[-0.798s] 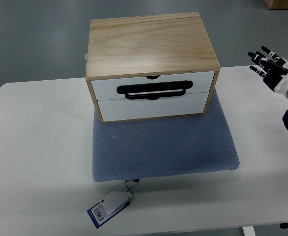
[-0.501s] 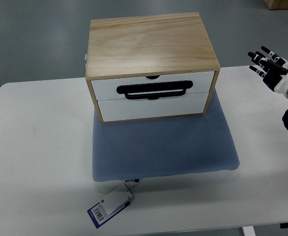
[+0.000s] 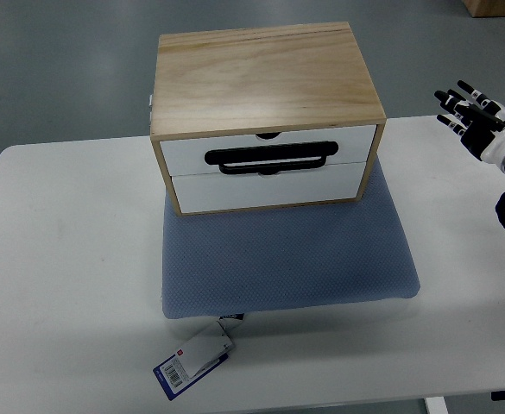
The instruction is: Open wood drawer with right hand
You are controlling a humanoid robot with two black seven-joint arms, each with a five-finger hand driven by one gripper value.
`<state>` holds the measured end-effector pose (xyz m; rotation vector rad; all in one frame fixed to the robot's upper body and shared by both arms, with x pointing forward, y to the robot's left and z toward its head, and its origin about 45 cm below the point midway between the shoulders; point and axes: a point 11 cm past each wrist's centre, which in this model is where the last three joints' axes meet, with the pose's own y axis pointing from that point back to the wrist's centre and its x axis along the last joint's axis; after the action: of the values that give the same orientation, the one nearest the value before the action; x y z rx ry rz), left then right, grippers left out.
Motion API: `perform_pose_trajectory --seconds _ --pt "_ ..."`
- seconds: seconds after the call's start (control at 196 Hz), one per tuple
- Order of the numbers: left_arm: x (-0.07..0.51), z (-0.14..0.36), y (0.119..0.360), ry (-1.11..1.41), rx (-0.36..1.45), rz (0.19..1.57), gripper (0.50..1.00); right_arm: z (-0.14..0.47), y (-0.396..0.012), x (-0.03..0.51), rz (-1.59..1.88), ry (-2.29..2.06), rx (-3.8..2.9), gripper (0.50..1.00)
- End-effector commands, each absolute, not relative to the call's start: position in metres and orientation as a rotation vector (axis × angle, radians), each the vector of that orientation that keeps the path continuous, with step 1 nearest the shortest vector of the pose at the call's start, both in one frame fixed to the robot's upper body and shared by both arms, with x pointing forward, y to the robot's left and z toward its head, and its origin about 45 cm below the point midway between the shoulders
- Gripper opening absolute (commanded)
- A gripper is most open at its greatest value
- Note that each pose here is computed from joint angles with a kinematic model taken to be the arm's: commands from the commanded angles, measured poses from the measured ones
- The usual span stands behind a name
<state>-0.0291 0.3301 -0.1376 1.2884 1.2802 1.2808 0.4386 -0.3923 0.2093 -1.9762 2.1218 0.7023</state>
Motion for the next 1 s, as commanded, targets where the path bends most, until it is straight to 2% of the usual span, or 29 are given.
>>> perform_pose_trajectory --seconds 0.0,0.44,0.997 --pt "-0.029 -0.138 0.331 1.28 1.289 1.283 1.0 0.209 -0.391 0.439 0.705 2.119 -1.976 0.93" --pt "-0.029 -0.138 0.33 1.279 1.289 1.281 1.0 0.209 -0.385 0.44 0.708 2.067 -2.009 0.93" --pt "-0.029 -0.138 0.33 1.278 1.288 1.281 1.0 0.21 -0.403 0.439 0.695 2.081 -2.007 0.93"
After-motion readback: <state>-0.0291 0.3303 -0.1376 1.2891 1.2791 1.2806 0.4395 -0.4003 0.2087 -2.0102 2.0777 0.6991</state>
